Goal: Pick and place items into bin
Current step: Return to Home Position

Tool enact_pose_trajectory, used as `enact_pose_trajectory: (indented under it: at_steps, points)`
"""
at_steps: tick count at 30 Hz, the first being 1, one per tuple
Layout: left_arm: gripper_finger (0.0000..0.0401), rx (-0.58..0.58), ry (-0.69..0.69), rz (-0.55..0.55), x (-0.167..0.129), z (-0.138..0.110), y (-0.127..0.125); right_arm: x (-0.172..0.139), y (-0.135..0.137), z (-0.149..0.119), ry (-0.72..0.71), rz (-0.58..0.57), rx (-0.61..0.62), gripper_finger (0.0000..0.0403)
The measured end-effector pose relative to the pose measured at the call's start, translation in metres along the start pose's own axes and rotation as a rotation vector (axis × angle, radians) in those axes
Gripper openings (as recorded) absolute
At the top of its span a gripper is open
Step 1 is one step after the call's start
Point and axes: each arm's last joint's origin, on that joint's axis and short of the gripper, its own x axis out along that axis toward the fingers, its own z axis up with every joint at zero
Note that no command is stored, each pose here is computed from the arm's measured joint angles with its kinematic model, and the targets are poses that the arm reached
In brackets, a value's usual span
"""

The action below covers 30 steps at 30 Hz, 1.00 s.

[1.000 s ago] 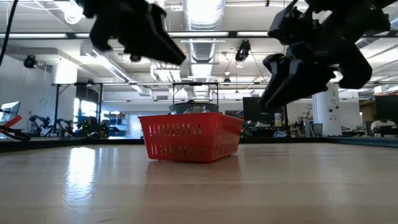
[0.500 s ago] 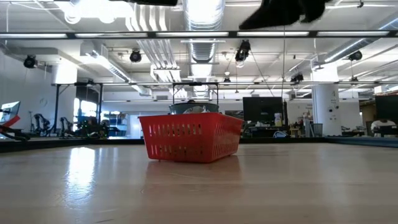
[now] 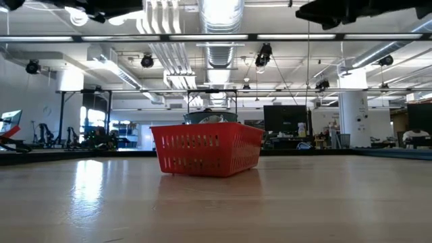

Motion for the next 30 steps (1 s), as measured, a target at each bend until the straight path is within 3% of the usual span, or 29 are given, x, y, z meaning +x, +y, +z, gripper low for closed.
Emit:
enact_pose_trajectory:
  at_steps: [8, 15, 21, 30]
  points:
    - [0.0121, -0.048, -0.127, -0.050, -0.027, -0.038, 0.005, -0.023, -0.014, -0.019, -0.118, -0.126, 0.069, 0.0128]
    - [0.0121, -0.063, -0.155, -0.012, -0.041, -0.064, 0.010, -0.028, -0.021, -0.040, -0.141, -0.095, 0.092, 0.0128]
    - [0.0121, -0.094, -0.222, -0.005, -0.052, -0.071, 0.015, -0.029, -0.034, -0.058, -0.137, -0.068, 0.135, 0.0128]
    - [0.0121, -0.098, -0.211, -0.004, -0.063, -0.082, 0.018, -0.034, -0.048, -0.081, -0.165, -0.025, 0.185, 0.0128]
